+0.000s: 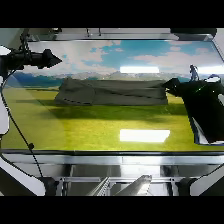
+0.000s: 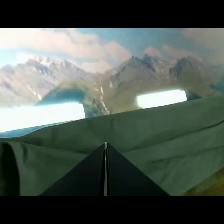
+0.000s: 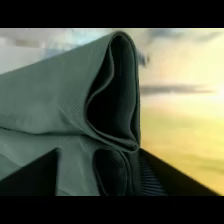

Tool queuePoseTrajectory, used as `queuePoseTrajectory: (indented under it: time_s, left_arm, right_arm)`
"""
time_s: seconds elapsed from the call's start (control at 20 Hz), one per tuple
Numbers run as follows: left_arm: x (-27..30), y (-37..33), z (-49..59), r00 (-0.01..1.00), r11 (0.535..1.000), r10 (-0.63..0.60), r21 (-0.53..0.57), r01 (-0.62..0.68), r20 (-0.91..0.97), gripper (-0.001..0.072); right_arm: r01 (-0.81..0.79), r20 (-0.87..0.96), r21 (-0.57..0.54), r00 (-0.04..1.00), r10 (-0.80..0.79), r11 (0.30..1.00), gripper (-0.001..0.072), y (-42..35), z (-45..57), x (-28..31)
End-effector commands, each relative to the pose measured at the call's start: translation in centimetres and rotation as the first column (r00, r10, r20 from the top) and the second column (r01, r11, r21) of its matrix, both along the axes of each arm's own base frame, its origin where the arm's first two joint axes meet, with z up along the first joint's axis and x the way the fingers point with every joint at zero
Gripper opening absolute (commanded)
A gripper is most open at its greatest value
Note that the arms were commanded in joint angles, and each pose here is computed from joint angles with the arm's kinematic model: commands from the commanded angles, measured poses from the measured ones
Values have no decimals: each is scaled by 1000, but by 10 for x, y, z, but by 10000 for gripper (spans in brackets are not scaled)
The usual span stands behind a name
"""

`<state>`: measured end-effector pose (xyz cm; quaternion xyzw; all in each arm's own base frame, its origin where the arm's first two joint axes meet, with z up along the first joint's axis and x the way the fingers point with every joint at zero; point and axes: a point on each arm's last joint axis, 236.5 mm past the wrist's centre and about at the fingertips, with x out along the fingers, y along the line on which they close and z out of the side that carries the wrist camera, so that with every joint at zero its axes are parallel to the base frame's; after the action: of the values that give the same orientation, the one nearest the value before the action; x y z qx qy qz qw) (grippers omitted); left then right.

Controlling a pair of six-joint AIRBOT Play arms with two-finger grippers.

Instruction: Fold the shirts.

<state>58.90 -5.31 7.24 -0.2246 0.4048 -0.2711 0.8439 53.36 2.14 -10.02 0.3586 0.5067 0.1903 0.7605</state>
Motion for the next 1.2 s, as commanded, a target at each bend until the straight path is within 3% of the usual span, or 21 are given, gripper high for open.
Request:
queuePoseTrajectory:
  time_s: [0.0, 0.15, 0.2, 0.6, 0.85, 1.15]
  left_arm:
    - [-13, -27, -3, 996, 996, -91, 5, 92, -19, 23]
    - [-18, -52, -4, 988, 988, -152, 20, 152, -4, 23]
    - [-19, -64, -5, 985, 984, -175, 27, 175, 4, 23]
    - [-43, -182, -120, 940, 940, -282, 144, 311, -191, 15]
    - [-47, -248, -154, 948, 925, -276, 223, 307, -157, 14]
    - [-60, -290, -179, 945, 923, -287, 216, 317, -158, 13]
  right_arm:
    - [-56, -28, 7, 998, 56, 998, 417, 14, -8, -7]
    - [-75, 4, -1, 997, 75, 997, 136, 24, 2, 2]
    - [-78, 19, -5, 997, 78, 997, 10, 25, 7, 6]
    - [-158, 185, 137, 974, 132, 978, 12, 56, 115, 18]
    - [-250, 307, 201, 934, 181, 947, 13, 91, 202, -1]
    - [-300, 333, 241, 919, 212, 923, 12, 135, 250, -21]
